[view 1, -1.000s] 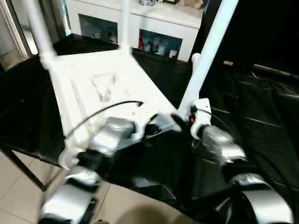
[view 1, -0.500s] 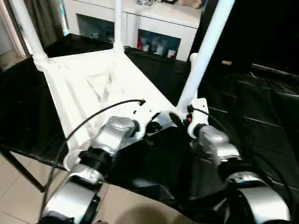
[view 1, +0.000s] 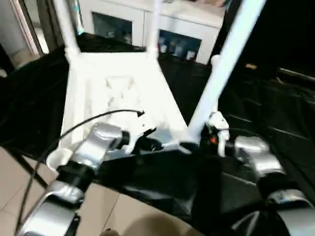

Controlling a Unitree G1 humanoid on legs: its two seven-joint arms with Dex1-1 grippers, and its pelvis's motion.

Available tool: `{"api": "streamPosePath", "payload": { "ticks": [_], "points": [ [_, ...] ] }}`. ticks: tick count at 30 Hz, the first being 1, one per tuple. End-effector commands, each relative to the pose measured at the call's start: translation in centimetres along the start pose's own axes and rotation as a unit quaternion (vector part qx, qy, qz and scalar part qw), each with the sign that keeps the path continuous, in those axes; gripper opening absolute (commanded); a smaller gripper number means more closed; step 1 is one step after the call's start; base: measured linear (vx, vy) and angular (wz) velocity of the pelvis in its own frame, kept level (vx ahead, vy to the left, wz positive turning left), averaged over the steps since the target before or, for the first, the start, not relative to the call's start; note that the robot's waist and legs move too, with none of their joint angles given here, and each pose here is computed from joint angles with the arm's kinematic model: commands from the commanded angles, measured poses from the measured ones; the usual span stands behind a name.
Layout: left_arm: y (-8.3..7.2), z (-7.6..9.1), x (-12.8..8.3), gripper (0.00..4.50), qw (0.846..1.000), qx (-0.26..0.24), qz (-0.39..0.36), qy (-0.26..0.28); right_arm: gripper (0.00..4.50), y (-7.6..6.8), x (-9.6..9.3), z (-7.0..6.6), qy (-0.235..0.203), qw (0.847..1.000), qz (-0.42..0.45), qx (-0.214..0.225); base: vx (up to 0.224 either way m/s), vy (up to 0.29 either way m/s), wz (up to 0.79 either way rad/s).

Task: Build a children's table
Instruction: Rotate leg to tighten

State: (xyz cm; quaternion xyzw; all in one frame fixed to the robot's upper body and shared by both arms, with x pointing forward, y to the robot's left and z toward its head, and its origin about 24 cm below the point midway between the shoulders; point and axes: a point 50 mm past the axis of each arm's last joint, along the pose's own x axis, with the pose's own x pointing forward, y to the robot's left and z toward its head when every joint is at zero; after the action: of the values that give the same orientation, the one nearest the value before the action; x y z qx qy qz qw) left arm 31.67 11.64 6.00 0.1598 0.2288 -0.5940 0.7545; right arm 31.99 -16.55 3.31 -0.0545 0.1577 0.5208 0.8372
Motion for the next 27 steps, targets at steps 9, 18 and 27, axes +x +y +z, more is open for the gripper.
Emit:
{"api": "streamPosePath", "payload": {
  "ticks": [9, 18, 27],
  "points": [
    [-1.5, 0.3, 0.7, 0.0, 0.997, -0.009, -0.069, -0.039, 3.13, 0.6, -0.4, 0.0, 0.001, 0.999, 0.035, 0.005, 0.0, 0.0, 0.0],
    [-0.7, 0.1, 1.5, 0.0, 1.0, -0.014, -0.01, -0.019, 2.76, -0.5, 0.6, -1.5, 0.014, 0.994, -0.101, 0.047, 0.0, 0.0, 0.0],
    [1.6, 0.2, 3.7, 0.0, 0.982, -0.077, 0.174, 0.006, 2.74, -0.7, 4.3, -2.5, -0.001, 0.932, -0.321, 0.171, 0.0, 0.0, 0.0]
  ]
}}
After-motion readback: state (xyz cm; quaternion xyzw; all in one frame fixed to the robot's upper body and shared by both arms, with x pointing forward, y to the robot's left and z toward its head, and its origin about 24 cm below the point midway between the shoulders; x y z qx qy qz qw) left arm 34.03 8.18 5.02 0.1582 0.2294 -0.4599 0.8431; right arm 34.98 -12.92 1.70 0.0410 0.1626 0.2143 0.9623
